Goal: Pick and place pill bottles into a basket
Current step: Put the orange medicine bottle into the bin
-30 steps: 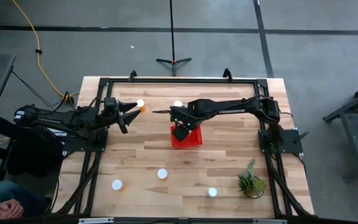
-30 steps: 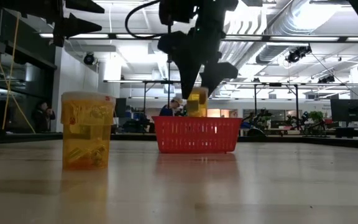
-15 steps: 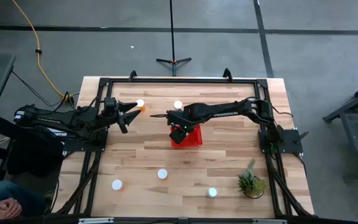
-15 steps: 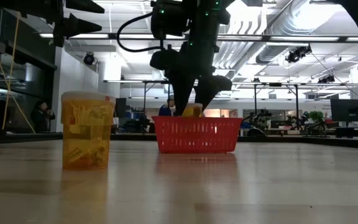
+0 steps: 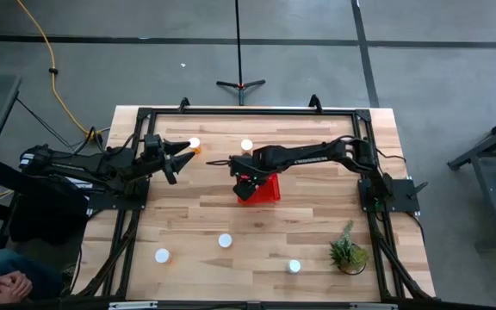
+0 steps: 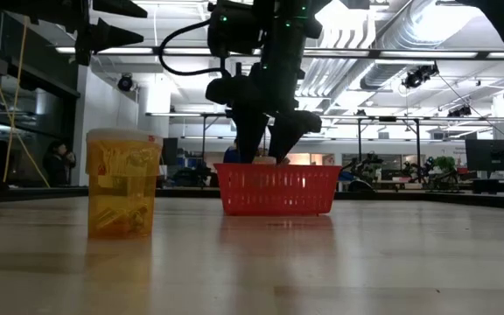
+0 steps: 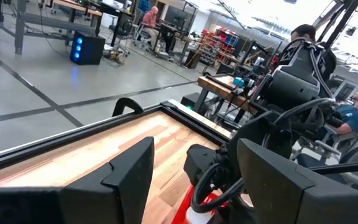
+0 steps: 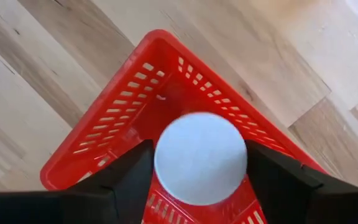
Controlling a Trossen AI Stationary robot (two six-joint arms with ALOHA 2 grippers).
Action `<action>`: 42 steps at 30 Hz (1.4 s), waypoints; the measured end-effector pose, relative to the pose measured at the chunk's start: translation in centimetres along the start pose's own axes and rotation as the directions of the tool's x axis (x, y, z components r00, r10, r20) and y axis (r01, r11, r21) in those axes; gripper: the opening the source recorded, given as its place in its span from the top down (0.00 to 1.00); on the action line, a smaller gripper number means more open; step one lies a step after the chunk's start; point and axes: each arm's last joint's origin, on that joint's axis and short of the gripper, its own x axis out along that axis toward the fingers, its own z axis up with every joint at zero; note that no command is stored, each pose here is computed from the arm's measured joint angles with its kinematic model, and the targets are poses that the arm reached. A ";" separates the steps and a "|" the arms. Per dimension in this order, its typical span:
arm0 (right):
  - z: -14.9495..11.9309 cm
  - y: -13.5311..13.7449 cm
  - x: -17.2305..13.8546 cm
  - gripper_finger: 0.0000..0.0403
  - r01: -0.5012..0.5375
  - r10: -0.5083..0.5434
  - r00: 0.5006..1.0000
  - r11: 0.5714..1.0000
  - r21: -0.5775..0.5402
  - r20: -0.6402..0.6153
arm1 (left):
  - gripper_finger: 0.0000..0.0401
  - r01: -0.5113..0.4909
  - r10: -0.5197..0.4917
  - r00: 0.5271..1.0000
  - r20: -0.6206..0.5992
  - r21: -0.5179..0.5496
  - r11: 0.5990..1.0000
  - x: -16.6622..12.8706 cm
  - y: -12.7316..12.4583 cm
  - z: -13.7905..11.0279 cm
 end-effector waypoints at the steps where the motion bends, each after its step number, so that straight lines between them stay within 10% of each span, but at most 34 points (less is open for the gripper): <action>1: 0.0 0.0 0.0 0.40 0.001 -0.001 1.000 1.000 -0.001 0.001 | 0.34 0.000 0.000 1.000 0.000 0.000 1.000 0.0 0.0 0.0; 19: 2.0 -0.7 -1.4 0.39 -0.053 0.052 0.998 0.998 0.018 0.018 | 0.34 0.005 -0.005 1.000 -0.003 0.000 1.000 0.0 0.0 0.0; 30: 5.8 -0.1 -8.3 0.43 -0.075 0.109 0.970 0.984 -0.162 0.216 | 0.34 0.024 -0.024 1.000 -0.011 0.000 1.000 0.0 -0.1 0.0; 38: 6.6 0.8 -9.9 0.39 -0.032 0.246 0.932 0.789 -0.613 0.267 | 0.34 0.024 -0.024 1.000 -0.011 0.004 1.000 0.0 -0.1 0.0; 42: 6.7 0.0 -9.7 0.32 -0.011 0.214 0.947 0.765 -0.644 0.238 | 0.34 0.024 -0.024 1.000 -0.011 0.005 1.000 0.0 -0.1 0.0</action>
